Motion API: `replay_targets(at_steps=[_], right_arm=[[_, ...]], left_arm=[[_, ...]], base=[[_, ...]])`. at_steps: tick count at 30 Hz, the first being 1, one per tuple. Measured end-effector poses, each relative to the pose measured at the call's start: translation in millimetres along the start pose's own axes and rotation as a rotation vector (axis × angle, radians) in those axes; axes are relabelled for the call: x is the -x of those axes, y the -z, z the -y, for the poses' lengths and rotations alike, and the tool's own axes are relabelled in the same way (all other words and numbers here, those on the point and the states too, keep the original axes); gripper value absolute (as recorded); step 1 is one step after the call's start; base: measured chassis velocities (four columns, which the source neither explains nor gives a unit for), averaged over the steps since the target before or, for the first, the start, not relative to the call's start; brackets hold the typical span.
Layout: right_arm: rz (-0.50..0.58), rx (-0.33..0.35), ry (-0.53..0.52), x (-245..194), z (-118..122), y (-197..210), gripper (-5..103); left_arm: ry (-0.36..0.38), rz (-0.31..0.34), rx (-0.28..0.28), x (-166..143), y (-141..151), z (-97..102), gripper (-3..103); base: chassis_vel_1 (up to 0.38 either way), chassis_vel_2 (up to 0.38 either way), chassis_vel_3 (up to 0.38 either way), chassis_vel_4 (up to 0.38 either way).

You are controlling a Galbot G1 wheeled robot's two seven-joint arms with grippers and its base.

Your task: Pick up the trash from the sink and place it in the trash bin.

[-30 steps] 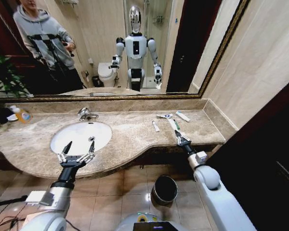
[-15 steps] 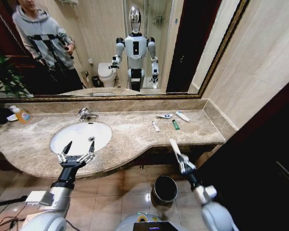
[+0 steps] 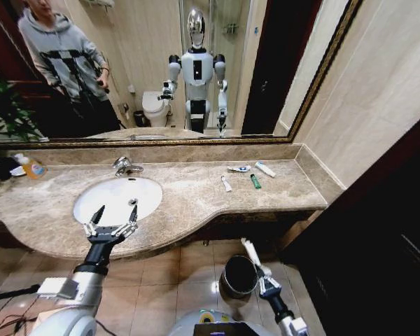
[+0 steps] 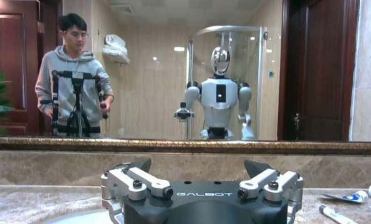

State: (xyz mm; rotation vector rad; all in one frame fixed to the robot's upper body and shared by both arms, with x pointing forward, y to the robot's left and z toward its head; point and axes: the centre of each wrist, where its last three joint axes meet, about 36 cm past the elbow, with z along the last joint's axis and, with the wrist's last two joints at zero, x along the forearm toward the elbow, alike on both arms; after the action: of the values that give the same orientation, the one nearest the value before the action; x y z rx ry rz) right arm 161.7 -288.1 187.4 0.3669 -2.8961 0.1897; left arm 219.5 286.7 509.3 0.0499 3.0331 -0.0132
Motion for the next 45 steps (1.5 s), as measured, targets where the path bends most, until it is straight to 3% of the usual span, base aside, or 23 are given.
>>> replay_targets(at_steps=[4, 6, 11, 18, 31, 33, 35, 39, 41, 42, 44, 45], right_arm=[[-0.059, -0.011, 0.007, 18, 4, -23, 0], [-0.16, 0.014, 0.018, 33, 4, -30, 0], [-0.204, 0.021, 0.021, 48, 4, -32, 0], [-0.331, -0.02, 0.036, 91, 1, -74, 0], [-0.42, -0.006, 0.02, 130, 4, -111, 0], [-0.437, -0.003, 0.021, 133, 5, -115, 11], [-0.443, -0.001, 0.021, 134, 5, -116, 11], [-0.447, 0.001, 0.019, 137, 6, -117, 33], [-0.447, 0.001, 0.019, 137, 6, -118, 33], [-0.447, 0.0, 0.019, 136, 6, -118, 44], [-0.445, 0.0, 0.019, 135, 6, -118, 44], [-0.444, -0.001, 0.019, 134, 5, -118, 49]], left_arm=[[0.0, 0.0, 0.0, 0, 0, 0.0, 100], [0.0, 0.0, 0.0, 0, 0, 0.0, 100], [0.0, 0.0, 0.0, 0, 0, 0.0, 100], [0.0, 0.0, 0.0, 0, 0, 0.0, 100], [0.0, 0.0, 0.0, 0, 0, 0.0, 100], [0.0, 0.0, 0.0, 0, 0, 0.0, 100], [0.0, 0.0, 0.0, 0, 0, 0.0, 100], [0.0, 0.0, 0.0, 0, 0, 0.0, 100], [0.0, 0.0, 0.0, 0, 0, 0.0, 100], [0.0, 0.0, 0.0, 0, 0, 0.0, 100], [0.0, 0.0, 0.0, 0, 0, 0.0, 100], [0.0, 0.0, 0.0, 0, 0, 0.0, 100]], base=[[0.0, 0.0, 0.0, 0.0], [0.0, 0.0, 0.0, 0.0], [0.0, 0.0, 0.0, 0.0], [0.0, 0.0, 0.0, 0.0], [0.0, 0.0, 0.0, 0.0], [0.0, 0.0, 0.0, 0.0], [0.0, 0.0, 0.0, 0.0], [0.0, 0.0, 0.0, 0.0], [0.0, 0.0, 0.0, 0.0], [0.0, 0.0, 0.0, 0.0], [0.0, 0.0, 0.0, 0.0], [0.0, 0.0, 0.0, 0.0]])
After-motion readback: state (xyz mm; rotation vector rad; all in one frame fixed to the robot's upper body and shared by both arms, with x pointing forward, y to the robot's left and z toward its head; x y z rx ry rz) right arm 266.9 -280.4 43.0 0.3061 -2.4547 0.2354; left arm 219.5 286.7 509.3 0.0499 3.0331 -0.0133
